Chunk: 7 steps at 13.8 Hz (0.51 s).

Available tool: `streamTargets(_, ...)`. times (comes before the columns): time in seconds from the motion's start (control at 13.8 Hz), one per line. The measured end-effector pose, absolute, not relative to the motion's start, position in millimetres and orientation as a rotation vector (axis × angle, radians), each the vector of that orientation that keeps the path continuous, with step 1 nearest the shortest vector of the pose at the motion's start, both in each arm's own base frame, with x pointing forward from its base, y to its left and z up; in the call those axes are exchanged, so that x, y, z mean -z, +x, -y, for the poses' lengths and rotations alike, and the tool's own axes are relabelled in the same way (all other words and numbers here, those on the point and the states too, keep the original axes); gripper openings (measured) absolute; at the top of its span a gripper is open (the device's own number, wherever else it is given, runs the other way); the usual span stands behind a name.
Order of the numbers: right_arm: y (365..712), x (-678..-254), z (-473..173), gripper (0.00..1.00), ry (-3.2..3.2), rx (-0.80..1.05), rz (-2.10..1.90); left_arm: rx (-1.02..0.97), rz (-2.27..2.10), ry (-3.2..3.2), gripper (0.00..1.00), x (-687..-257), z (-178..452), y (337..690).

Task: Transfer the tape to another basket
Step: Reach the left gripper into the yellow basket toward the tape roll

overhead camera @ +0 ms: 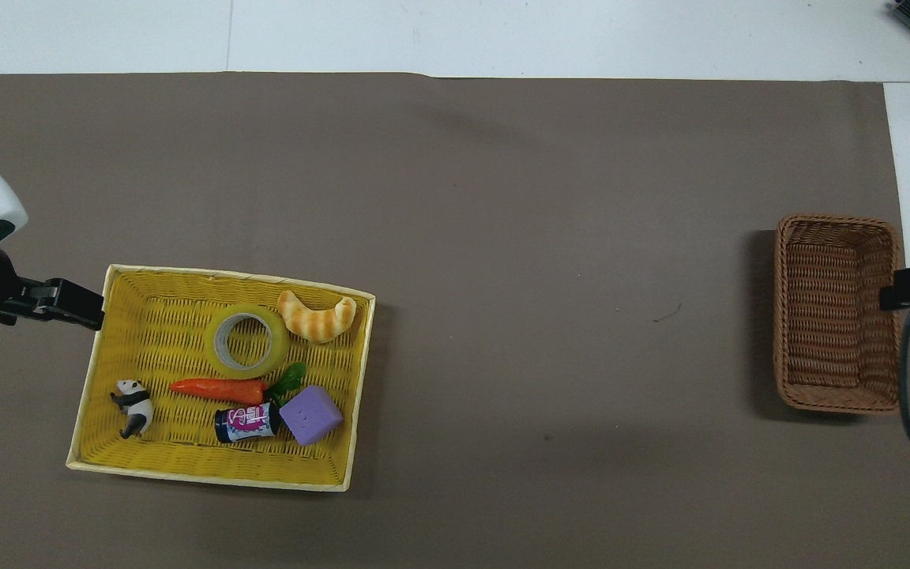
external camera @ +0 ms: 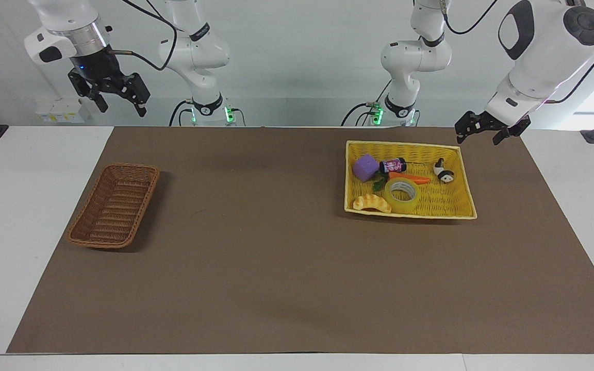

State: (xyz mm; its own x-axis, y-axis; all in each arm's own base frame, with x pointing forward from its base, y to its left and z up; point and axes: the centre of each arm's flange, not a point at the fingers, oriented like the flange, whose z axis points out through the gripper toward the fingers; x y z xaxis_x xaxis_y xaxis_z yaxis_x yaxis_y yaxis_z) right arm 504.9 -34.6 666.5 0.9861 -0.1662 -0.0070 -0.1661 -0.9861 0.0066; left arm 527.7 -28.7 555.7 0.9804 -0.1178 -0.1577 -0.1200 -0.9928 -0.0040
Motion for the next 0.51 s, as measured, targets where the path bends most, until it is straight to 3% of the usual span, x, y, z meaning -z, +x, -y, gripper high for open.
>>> streamTargets(0.51, 504.9, -666.4, 34.6, 1.0, 3.125, 0.012, 0.261, -0.104, -0.15, -3.126, 1.0, -490.4, 30.5, 527.8)
